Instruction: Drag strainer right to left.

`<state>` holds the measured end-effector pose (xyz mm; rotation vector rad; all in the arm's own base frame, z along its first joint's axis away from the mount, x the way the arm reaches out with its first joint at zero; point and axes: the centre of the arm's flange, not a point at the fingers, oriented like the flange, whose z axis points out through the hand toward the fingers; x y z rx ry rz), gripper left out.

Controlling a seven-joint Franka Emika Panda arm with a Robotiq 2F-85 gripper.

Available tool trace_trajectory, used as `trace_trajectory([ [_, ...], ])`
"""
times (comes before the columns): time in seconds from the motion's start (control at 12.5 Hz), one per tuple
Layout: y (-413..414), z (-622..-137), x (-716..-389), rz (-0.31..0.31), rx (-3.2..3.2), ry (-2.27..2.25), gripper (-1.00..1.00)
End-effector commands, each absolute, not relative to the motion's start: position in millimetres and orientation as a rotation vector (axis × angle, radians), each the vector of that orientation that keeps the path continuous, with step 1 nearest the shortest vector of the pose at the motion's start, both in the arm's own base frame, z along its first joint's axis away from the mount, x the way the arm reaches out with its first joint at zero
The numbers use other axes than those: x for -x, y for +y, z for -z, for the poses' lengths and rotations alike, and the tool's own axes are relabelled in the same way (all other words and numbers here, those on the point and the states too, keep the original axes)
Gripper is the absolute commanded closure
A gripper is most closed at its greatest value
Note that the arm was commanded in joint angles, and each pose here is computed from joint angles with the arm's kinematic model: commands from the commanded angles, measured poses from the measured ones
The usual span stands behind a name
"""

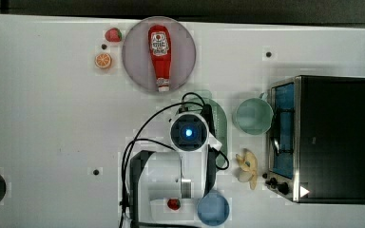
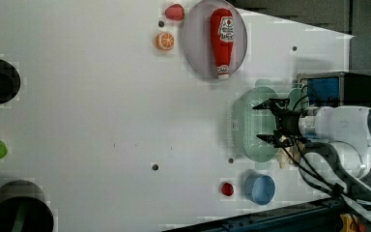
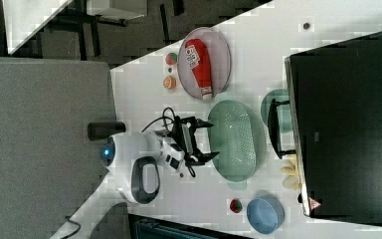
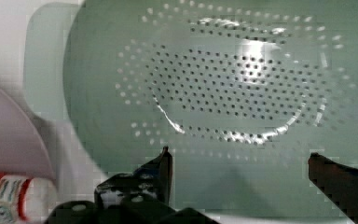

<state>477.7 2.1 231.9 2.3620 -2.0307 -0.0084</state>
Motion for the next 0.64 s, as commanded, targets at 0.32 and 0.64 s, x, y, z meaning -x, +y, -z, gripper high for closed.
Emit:
trace_trajectory([
  [0.32,29,-155,-472,0.062,-2.22,-2.174,-1.0],
  [0.64,52,-152,-470,0.065,-2.246,-2.153,-1.0],
])
